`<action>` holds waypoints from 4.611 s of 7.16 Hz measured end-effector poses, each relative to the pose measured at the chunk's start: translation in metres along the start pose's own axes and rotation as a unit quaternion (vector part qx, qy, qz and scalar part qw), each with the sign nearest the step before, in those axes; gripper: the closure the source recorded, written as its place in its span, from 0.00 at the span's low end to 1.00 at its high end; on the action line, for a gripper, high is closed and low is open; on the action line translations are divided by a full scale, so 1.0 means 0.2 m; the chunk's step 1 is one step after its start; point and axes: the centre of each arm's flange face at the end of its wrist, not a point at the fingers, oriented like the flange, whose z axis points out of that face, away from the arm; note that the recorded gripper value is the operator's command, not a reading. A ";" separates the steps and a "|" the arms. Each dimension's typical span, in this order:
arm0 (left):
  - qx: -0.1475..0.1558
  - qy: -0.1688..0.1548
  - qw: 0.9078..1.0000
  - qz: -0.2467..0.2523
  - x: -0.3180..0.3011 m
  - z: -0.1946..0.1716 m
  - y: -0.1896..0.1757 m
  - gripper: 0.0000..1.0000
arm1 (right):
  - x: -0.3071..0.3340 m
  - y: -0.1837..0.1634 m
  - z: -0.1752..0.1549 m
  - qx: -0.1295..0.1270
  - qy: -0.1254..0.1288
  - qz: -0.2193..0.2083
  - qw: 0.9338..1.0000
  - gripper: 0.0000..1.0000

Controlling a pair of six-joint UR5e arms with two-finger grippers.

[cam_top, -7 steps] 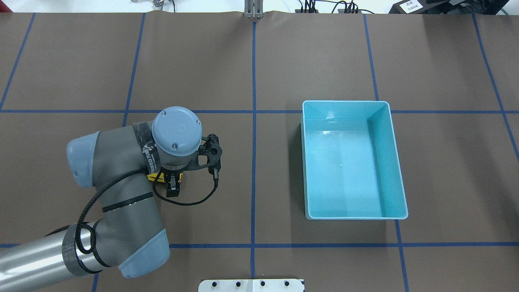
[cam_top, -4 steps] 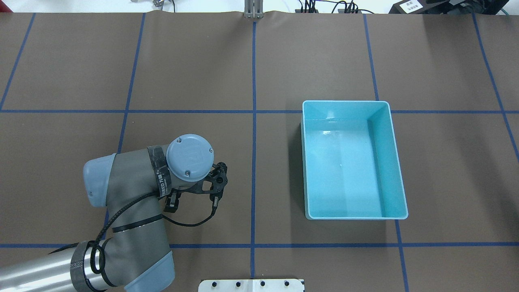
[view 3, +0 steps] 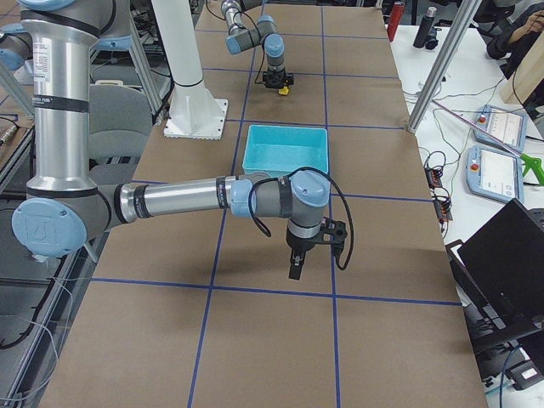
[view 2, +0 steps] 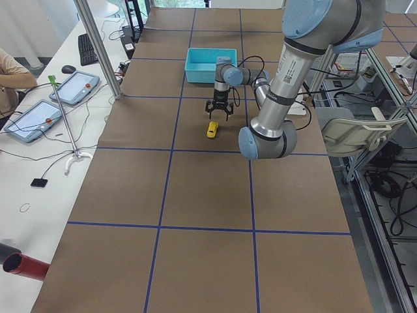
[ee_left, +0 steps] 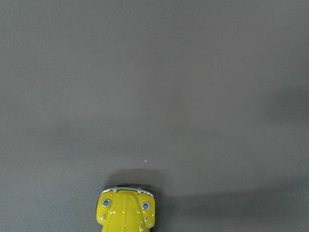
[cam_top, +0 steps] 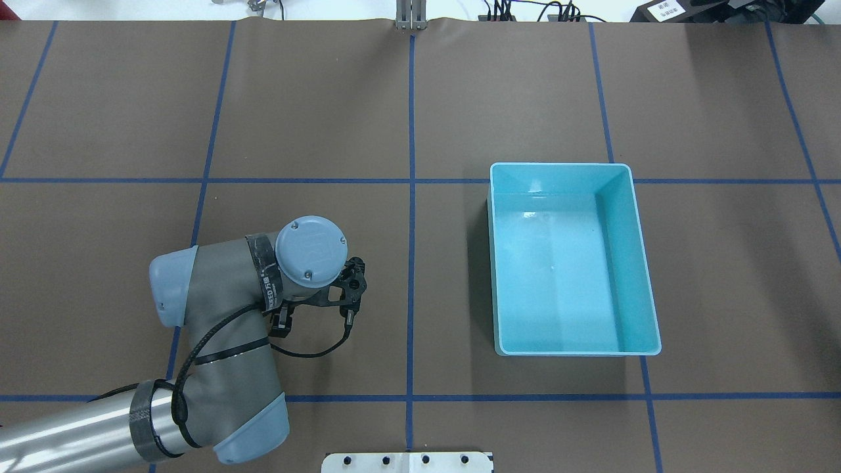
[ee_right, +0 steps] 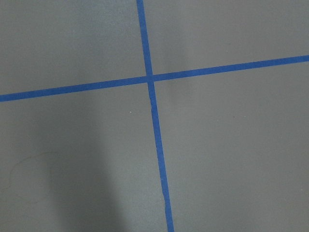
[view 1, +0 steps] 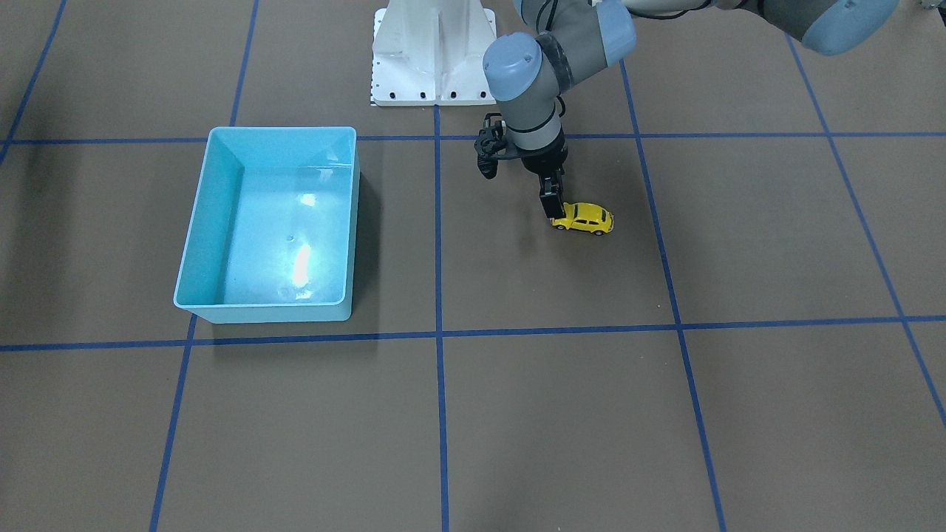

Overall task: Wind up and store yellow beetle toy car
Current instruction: 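Close the left gripper onto the top of the yellow car, then slide the car along the table farther from the robot with the left gripper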

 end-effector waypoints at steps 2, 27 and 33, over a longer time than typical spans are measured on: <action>0.006 -0.008 1.000 -0.006 -0.07 0.02 0.02 0.00 | 0.00 0.00 0.00 0.000 0.000 0.000 1.000 0.00; 0.101 0.022 0.993 -0.062 -0.44 0.00 0.65 1.00 | 0.00 0.00 0.01 -0.003 -0.001 0.002 1.000 0.00; 0.131 0.015 0.990 -0.044 -0.47 0.16 0.82 1.00 | 0.00 0.00 0.01 -0.003 -0.001 0.002 1.000 0.00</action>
